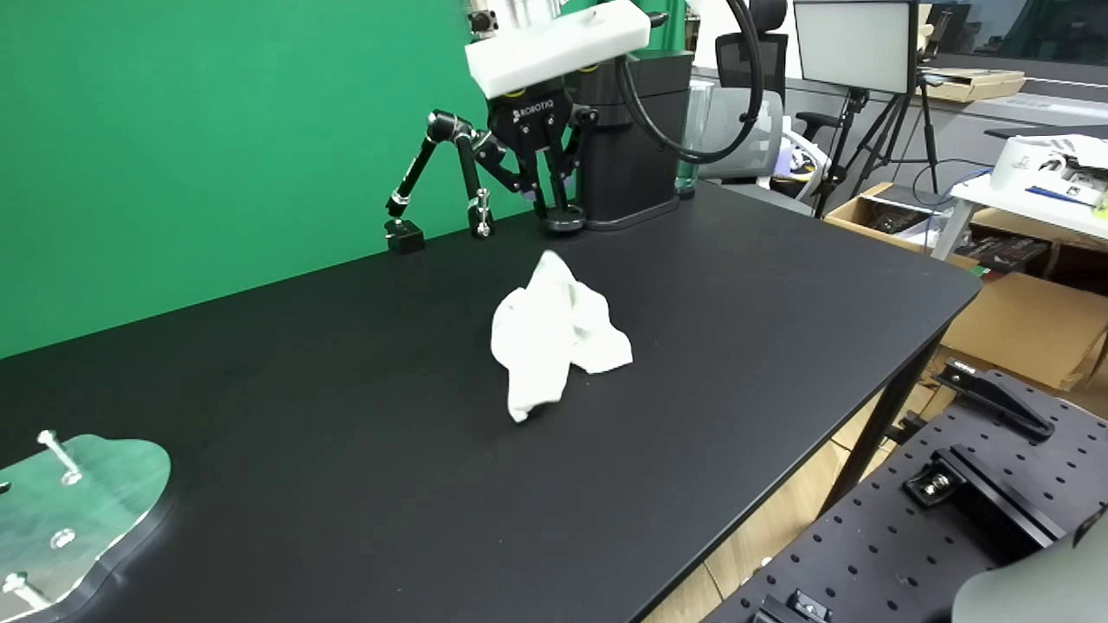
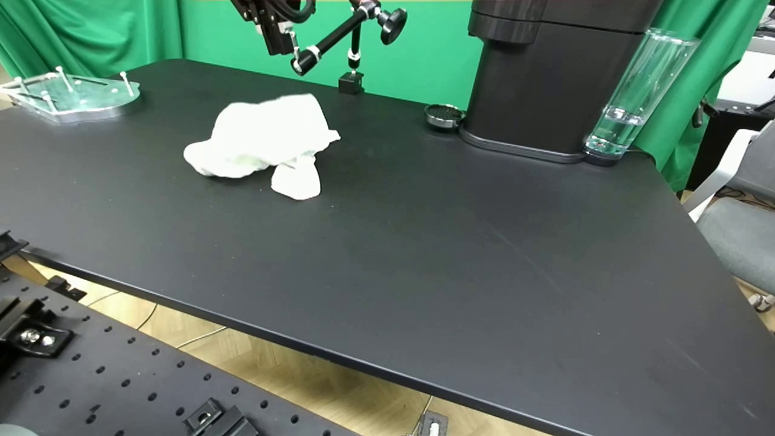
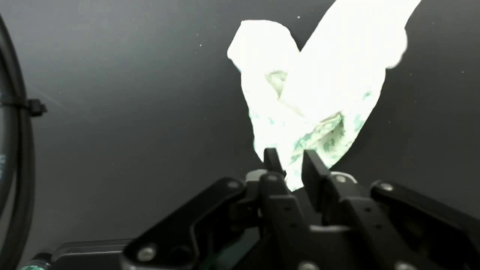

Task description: Put the cloth on the table

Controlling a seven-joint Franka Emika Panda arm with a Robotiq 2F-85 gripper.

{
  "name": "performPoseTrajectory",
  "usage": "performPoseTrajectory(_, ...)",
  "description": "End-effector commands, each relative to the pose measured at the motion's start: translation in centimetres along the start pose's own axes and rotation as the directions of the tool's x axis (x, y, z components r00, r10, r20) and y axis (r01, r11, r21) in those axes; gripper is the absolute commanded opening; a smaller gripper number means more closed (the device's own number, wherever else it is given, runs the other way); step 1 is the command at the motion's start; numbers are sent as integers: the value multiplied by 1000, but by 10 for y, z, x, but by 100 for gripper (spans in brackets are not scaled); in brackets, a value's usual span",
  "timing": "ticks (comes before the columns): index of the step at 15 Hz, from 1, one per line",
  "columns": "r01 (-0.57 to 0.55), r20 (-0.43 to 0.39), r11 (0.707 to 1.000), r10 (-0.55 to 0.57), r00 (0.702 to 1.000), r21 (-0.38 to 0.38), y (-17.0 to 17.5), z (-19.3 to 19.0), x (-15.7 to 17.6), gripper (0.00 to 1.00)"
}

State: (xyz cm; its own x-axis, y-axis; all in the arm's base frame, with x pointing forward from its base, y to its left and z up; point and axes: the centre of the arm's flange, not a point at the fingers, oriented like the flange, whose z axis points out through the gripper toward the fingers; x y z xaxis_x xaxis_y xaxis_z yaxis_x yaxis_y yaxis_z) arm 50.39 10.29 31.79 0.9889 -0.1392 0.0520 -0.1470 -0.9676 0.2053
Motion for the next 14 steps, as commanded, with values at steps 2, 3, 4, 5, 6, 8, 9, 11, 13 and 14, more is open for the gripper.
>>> performPoseTrajectory(2, 52, 9, 999, -52, 999, -4, 3, 7, -6, 60)
performPoseTrajectory(3, 60, 13, 998, -60, 998, 1, 3, 7, -8, 68)
performPoseTrajectory(4, 72, 21, 997, -72, 997, 6, 1, 8, -9, 74)
performPoseTrajectory(5, 81, 29, 997, -81, 996, 17, 1, 8, -10, 82)
performPoseTrajectory(6, 92, 31, 996, -93, 995, 20, 0, 9, -11, 88)
performPoseTrajectory(8, 137, 65, 990, -139, 988, 35, -1, 11, -14, 99)
performPoseTrajectory(9, 176, 78, 984, -179, 981, 39, 0, 12, -16, 100)
performPoseTrajectory(11, 274, 93, 961, -277, 956, 39, 1, 16, -19, 100)
performPoseTrajectory(13, 405, 94, 912, -410, 907, 67, 0, 17, -22, 100)
performPoseTrajectory(14, 456, 94, 886, -463, 881, 88, -1, 18, -23, 100)
